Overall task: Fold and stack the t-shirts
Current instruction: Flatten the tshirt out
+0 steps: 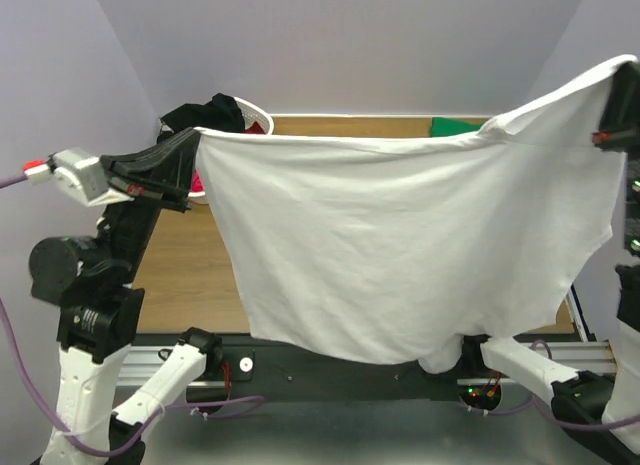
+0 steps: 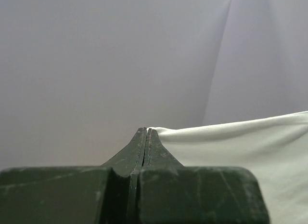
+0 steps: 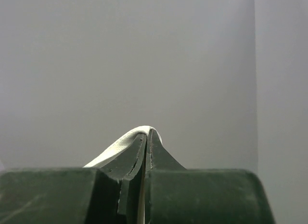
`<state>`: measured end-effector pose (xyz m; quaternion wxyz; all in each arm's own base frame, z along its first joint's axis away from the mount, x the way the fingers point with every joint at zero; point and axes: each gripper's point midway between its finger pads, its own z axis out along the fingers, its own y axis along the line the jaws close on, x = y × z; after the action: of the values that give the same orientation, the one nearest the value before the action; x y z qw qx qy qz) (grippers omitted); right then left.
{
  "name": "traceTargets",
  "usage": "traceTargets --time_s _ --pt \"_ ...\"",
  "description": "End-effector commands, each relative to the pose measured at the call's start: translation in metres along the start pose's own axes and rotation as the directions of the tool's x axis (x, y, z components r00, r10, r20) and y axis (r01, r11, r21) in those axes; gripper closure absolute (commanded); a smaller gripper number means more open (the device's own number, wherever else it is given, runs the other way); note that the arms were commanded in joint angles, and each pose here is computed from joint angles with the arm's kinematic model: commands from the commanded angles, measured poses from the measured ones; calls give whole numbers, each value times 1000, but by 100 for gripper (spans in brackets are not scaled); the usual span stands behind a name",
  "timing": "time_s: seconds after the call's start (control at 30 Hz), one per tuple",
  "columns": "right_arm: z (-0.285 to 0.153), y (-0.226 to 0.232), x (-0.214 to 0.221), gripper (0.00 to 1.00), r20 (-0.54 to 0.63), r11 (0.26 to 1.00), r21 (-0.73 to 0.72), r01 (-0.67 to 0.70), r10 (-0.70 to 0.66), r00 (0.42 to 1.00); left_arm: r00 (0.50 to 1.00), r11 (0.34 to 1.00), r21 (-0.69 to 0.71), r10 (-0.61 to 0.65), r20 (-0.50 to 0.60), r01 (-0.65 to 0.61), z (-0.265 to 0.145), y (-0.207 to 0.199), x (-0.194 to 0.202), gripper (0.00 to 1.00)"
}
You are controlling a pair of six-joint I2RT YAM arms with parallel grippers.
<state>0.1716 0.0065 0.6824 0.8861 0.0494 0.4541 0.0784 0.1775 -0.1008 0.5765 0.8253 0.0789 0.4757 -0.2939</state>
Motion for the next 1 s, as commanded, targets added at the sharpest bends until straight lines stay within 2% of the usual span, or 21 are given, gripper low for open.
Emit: traceTargets --time_s 0.0,0.07,0.1,0.17,0.2,0.27,0.3,0.33,0.4,0.43,0.47,0.5,0.53,0.57,0.6,0.67,0.73,0.8,0.83,0.9,0.97 --pt "36 -4 99 100 -201 994 75 85 -69 977 989 993 -118 -20 -145 3 31 39 78 100" --pt "42 -7 134 100 -256 988 99 121 -92 962 983 985 -170 -21 -180 -10 38 56 105 100" --pt "48 -10 179 99 -321 981 116 157 -113 940 975 977 -212 -26 -222 -22 39 68 130 100" --pt "51 -13 228 100 -392 973 123 197 -135 910 954 969 -242 -33 -299 -43 47 85 175 100" --pt "52 -14 273 100 -450 966 127 225 -146 881 942 948 -310 -38 -334 -71 44 103 200 100" --pt "52 -16 329 99 -522 961 127 246 -146 841 902 918 -376 -50 -428 -127 43 132 257 100" --pt "56 -23 376 100 -575 956 125 265 -148 805 890 890 -425 -53 -453 -163 41 147 273 100" --pt "52 -29 409 99 -618 954 120 274 -144 773 864 868 -456 -65 -499 -198 41 164 306 100" --pt "60 -47 458 99 -654 958 161 239 -79 753 857 820 -520 -76 -510 -238 39 194 330 100" --pt "70 -53 498 99 -680 957 165 241 -67 731 831 799 -541 -98 -548 -262 36 212 362 100" --pt "79 -59 519 100 -693 957 169 234 -54 719 833 786 -557 -100 -544 -269 41 222 370 93" --pt "88 -64 536 91 -701 962 167 218 -40 712 856 772 -582 -99 -507 -255 58 231 363 66" --pt "96 -65 550 76 -711 964 151 218 -47 701 842 752 -600 -113 -528 -275 59 245 380 56" --pt "114 -65 568 55 -712 964 141 224 -58 699 865 747 -611 -99 -491 -261 75 247 368 44" --pt "115 -65 575 26 -726 964 135 231 -62 684 876 759 -605 -98 -473 -242 83 245 365 33" --pt "115 -66 578 16 -736 962 136 236 -61 674 907 789 -585 -90 -412 -188 101 234 344 3" --pt "112 -68 564 2 -728 958 151 242 -58 684 929 815 -560 -82 -362 -146 110 221 322 2" --pt "110 -67 541 0 -711 957 158 243 -61 701 936 826 -548 -82 -343 -129 110 215 315 2" --pt "96 -70 546 0 -730 956 152 250 -62 680 940 837 -536 -87 -330 -111 110 208 308 2" --pt "87 -69 529 0 -726 958 151 244 -60 685 931 847 -523 -111 -348 -94 100 202 318 2" --pt "60 -70 541 0 -764 962 134 240 -54 643 922 865 -500 -156 -355 -46 95 191 327 2"
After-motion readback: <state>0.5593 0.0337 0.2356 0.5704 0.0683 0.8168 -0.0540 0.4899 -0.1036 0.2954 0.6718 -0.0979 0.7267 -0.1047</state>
